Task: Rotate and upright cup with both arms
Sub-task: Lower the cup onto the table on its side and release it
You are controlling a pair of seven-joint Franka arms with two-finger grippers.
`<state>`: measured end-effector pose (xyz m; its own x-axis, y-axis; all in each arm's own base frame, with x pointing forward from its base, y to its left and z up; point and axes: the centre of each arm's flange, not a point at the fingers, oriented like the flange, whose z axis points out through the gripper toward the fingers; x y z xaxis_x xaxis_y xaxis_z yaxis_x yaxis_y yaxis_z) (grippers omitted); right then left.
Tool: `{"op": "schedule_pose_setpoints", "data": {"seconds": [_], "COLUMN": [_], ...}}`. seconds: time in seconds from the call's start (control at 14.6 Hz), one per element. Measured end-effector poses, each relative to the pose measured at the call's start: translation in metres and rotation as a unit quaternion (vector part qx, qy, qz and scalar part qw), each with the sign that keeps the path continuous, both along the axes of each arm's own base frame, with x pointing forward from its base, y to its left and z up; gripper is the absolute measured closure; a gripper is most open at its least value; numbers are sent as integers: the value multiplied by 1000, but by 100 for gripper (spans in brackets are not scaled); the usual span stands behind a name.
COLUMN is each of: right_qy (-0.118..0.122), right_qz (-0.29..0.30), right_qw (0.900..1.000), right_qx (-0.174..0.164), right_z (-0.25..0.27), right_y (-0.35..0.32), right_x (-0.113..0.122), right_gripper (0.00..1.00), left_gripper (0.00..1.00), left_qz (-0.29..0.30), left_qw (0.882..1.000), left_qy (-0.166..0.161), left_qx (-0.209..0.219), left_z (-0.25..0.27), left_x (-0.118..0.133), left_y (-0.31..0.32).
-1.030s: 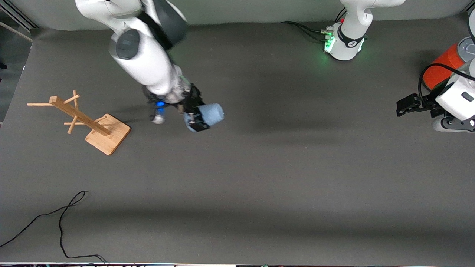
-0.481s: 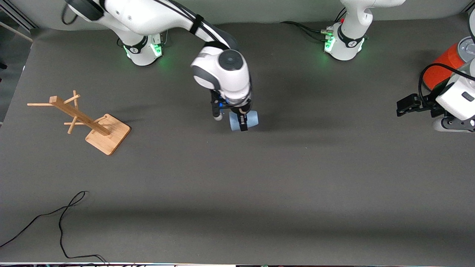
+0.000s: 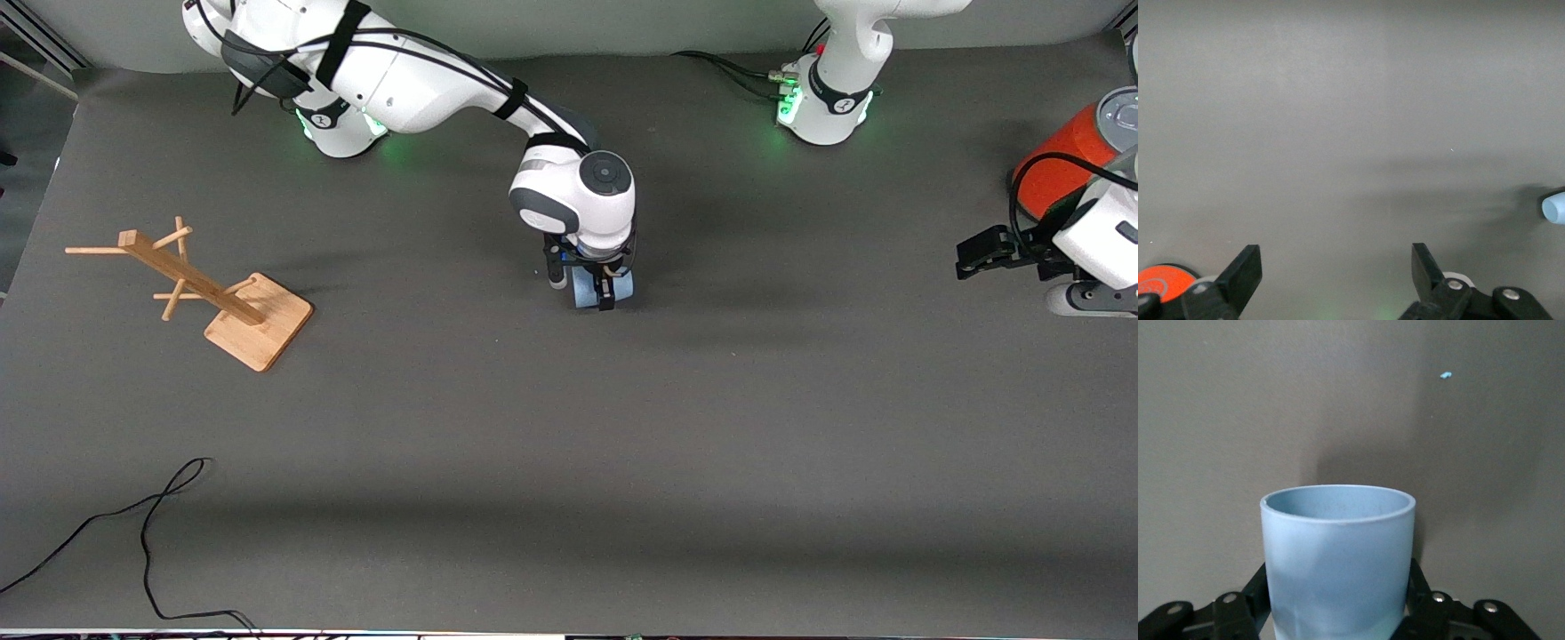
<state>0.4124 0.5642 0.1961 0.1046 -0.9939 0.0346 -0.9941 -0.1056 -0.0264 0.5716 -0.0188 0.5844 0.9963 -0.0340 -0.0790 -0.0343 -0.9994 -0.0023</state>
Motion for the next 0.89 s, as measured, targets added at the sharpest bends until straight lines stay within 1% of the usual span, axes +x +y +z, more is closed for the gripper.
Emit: {"op": "schedule_pose_setpoints", "data": {"seconds": [0.07, 0.14, 0.21, 0.27, 0.48, 0.62, 0.76, 0.89], "right_qy": [1, 1, -2, -7, -16, -15, -11, -7], "right_qz": [0, 0, 2, 5, 8, 18, 41, 62], "right_qw": [1000, 1000, 1000, 1000, 1000, 1000, 999, 998], "right_qx": [0, 0, -1, -1, -4, -16, -24, -15], "right_z": [-2, -3, -3, -1, 4, 14, 40, 78], "right_y": [1, 1, 1, 1, 2, 3, 9, 10], "right_x": [-1, 0, 1, 2, 7, 11, 8, 8], "right_gripper": [20, 14, 6, 0, 0, 0, 0, 0], "left_gripper": [0, 0, 0, 0, 0, 0, 0, 0], "left_qz": [1, 1, 1, 1, 1, 1, 1, 1], "left_qw": [1000, 1000, 1000, 1000, 1000, 1000, 1000, 1000], "left_qy": [0, 0, 0, 0, 0, 0, 0, 0], "left_qx": [0, 0, 0, 0, 0, 0, -1, -2], "left_z": [0, 0, 0, 0, 0, 0, 0, 0], "left_x": [0, 0, 0, 0, 0, 0, 0, 0], "left_y": [1, 1, 1, 1, 1, 1, 1, 1]}}
